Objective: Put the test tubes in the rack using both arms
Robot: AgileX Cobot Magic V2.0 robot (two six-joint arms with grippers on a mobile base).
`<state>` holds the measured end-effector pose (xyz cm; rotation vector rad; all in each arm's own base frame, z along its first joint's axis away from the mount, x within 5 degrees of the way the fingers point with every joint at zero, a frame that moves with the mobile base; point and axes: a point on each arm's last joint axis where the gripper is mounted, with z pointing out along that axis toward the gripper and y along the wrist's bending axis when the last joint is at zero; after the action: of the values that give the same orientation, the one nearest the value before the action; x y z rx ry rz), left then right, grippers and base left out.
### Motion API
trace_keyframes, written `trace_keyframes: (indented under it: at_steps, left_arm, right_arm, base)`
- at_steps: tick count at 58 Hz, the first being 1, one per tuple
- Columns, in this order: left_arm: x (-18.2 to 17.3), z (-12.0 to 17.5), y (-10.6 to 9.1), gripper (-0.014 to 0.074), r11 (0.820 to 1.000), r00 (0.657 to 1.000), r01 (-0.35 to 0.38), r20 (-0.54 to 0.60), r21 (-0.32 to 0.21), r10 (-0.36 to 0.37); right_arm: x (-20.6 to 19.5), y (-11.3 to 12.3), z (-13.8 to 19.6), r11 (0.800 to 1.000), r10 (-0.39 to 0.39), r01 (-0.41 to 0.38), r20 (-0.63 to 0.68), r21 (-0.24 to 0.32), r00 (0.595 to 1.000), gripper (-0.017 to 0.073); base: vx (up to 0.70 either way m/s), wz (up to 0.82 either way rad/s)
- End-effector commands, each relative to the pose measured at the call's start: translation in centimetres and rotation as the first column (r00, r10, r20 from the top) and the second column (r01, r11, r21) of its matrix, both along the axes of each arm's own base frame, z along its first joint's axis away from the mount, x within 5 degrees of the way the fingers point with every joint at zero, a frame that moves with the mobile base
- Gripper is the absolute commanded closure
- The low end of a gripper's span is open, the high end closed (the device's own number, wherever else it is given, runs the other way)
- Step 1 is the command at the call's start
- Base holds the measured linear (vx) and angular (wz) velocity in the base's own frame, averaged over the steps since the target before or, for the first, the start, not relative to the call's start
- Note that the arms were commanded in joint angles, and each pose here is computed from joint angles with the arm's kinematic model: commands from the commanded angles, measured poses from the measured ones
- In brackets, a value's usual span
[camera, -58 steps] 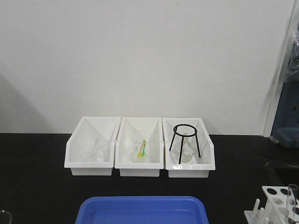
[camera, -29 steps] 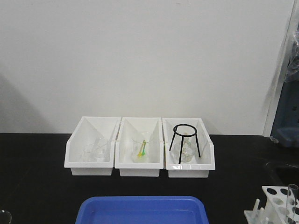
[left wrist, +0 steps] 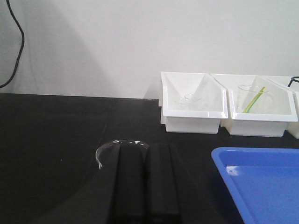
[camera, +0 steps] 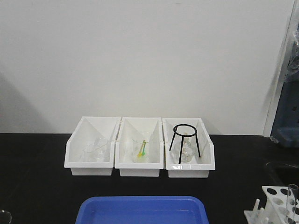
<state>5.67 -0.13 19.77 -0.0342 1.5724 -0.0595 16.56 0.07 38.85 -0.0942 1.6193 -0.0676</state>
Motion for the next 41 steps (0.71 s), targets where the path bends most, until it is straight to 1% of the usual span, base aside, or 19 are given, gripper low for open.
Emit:
trace_keyframes:
  at_steps: [1,18,28,34,38,41]
  left_arm:
    - [-0.3,1.6,0.1,0.0599,1.000,0.994,-0.009,0.112,-0.009,0.010]
    - [-0.3,1.6,0.1,0.0599,1.000,0.994,-0.009,0.112,-0.009,0.010]
    - [-0.3,1.6,0.1,0.0599,1.000,0.994,-0.009,0.112,-0.009,0.010]
    - [-0.3,1.6,0.1,0.0599,1.000,0.994,-0.009,0.112,-0.008,0.010]
    - [-0.3,1.6,0.1,0.0599,1.000,0.994,-0.009,0.112,-0.008,0.010]
    - [-0.3,1.6,0.1,0.0599,1.000,0.994,-0.009,0.112,-0.008,0.010]
  right_arm:
    - [-0.4,-0.2,2.0,1.000,-0.018,0.020,0.125,-0.017,0.992,0.0124]
    - [-0.4,-0.2,2.0,1.000,-0.018,0.020,0.125,-0.017,0.992,0.0124]
    - [-0.6,-0.2,1.9,0.999,-0.019,0.023,0.129,-0.028,0.991,0.0136]
    - [-1.9,-0.2,0.7,0.998,-0.020,0.028,0.136,-0.057,0.991,0.0156]
    - [-3.0,-0.3,-0.7,0.996,-0.023,0.036,0.153,-0.087,0.988,0.0173]
    - [-3.9,-0.3,-2.1,0.996,-0.026,0.040,0.168,-0.080,0.985,0.0196]
  base:
    - [0.00,0.00]
    - [0.00,0.00]
    - [0.00,0.00]
    - [0.00,0.00]
    - [0.00,0.00]
    - [0.00,0.00]
